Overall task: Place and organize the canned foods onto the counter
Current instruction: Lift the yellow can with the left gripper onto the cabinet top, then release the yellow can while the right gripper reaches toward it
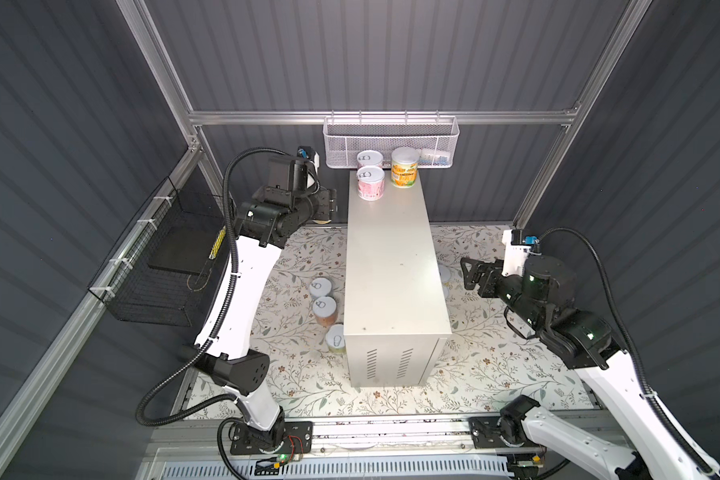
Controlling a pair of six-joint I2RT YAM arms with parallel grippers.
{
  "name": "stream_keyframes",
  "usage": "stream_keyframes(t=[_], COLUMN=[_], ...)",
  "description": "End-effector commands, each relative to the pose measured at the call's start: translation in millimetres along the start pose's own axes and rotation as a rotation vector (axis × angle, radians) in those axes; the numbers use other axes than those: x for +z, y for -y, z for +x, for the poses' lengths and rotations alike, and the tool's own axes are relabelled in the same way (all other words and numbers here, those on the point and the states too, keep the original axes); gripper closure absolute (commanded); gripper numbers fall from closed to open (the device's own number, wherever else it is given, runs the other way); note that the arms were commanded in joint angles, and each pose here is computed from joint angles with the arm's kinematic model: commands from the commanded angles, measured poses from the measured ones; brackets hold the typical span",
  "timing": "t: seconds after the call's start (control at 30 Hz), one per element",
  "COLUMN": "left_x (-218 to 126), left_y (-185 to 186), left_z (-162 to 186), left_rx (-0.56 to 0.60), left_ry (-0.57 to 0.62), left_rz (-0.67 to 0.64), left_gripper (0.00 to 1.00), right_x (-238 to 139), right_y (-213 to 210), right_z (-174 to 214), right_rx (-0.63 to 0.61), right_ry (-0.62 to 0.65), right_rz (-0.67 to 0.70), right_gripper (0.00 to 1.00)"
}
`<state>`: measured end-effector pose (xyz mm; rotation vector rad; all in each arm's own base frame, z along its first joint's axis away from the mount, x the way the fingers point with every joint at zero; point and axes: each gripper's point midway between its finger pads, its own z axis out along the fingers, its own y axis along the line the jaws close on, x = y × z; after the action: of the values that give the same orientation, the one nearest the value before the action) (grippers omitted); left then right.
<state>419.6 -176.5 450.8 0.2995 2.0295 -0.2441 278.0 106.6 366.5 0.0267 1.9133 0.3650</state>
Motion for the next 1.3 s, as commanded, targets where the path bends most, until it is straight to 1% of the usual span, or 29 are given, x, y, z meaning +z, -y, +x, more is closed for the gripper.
stream_keyframes(t=[0.0,0.1,0.3,0.4,0.53,0.7,0.73,0.8,0.83,0.87,0.97,1.0,1.13,1.27], left_x=[-23.0,-29.5,-20.6,-15.7,-4.9,14.8,15.7,16.3,16.1,15.4,14.8,15.3,17.0,3.5], left_y=[50.0,75.5,122.1,138.1,151.3,146.8,145.6,145.8,145.5,146.1,145.1,145.2,146.9,147.8], left_z=[-6.3,-13.1,-9.3,-7.8,-3.8,5.5,5.1,4.2,4.9,-2.8,-6.7,-7.0,-11.5,-27.3], left_rx=[0.140,0.183,0.152,0.182,0.180,0.180,0.180,0.180,0.180,0.174,0.175,0.175,0.177,0.172], left_ry=[0.004,0.031,0.035,0.034,0.025,-0.007,-0.005,0.002,0.000,0.032,0.047,0.049,0.069,0.131], left_rz=[0.141,0.211,0.418,0.420,0.446,0.380,0.371,0.366,0.364,0.364,0.356,0.356,0.359,0.374], left_gripper=[1.00,1.00,1.00,1.00,1.00,1.00,0.98,0.70,0.53,0.40,0.09,0.01,0.00,0.00], right_x=[-4.7,-8.1,-18.4,-23.3,-23.6,-23.4,-22.6,-19.3,-17.6,-15.7,-8.9,-6.8,-1.6,4.5], right_y=[-2.1,-3.1,-0.6,-2.6,-7.5,-12.2,-13.4,-18.2,-20.7,-24.0,-31.9,-34.6,-47.3,-65.4], right_z=[-6.7,-10.4,-24.0,-31.8,-36.1,-41.5,-42.3,-42.8,-43.5,-44.4,-46.8,-47.5,-51.2,-56.8], right_rx=[0.001,-0.002,-0.002,0.003,0.009,0.021,0.025,0.028,0.031,0.034,0.040,0.045,0.062,0.055], right_ry=[0.015,0.024,0.071,0.098,0.106,0.121,0.123,0.117,0.114,0.110,0.103,0.100,0.100,0.072], right_rz=[-0.014,-0.019,-0.007,-0.018,-0.040,-0.061,-0.066,-0.087,-0.096,-0.109,-0.137,-0.148,-0.206,-0.271], right_gripper=[0.05,0.06,0.05,0.05,0.05,0.05,0.05,0.05,0.05,0.05,0.05,0.05,0.06,0.09])
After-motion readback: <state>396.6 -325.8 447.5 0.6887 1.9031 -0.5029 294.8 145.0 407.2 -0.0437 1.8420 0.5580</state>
